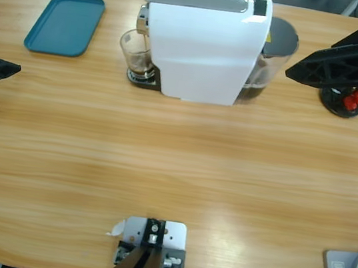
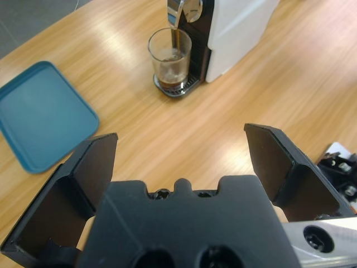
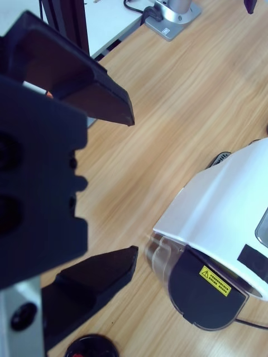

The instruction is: Pour coffee

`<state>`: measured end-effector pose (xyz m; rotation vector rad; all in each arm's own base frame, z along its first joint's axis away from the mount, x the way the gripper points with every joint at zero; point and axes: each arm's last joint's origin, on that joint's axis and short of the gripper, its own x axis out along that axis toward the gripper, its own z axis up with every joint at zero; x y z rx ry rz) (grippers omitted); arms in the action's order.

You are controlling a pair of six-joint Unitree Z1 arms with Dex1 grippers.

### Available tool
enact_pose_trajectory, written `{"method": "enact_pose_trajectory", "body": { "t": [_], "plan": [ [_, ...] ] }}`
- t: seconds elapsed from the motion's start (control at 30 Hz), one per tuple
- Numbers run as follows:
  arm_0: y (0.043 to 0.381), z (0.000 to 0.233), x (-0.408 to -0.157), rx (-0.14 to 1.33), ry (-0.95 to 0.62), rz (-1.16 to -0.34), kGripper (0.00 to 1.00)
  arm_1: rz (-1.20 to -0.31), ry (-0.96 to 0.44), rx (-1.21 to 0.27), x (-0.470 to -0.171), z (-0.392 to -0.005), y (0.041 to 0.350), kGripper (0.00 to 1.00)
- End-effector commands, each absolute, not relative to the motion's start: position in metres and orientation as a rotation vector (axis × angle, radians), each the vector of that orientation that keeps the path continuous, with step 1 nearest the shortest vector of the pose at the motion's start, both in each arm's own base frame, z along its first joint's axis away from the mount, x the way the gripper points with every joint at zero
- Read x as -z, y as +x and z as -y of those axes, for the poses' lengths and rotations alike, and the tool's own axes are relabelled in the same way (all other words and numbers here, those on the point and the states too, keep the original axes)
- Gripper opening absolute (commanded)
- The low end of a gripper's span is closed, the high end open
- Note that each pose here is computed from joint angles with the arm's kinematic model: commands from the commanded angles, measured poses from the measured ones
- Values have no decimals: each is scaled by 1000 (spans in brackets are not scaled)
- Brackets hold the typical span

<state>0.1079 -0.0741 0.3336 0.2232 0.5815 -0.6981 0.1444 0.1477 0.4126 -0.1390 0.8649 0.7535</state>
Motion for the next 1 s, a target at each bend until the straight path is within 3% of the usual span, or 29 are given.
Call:
{"method": "enact_pose_trajectory", "body": {
  "t": [0.03, 1.0],
  "plan": [
    [113, 77, -325, 703, 224, -643, 1000, -922, -147, -752, -400, -154, 147, 1000],
    [115, 78, -325, 703, 225, -647, 1000, -928, -148, -750, -399, -153, 146, 1000]
  ]
}}
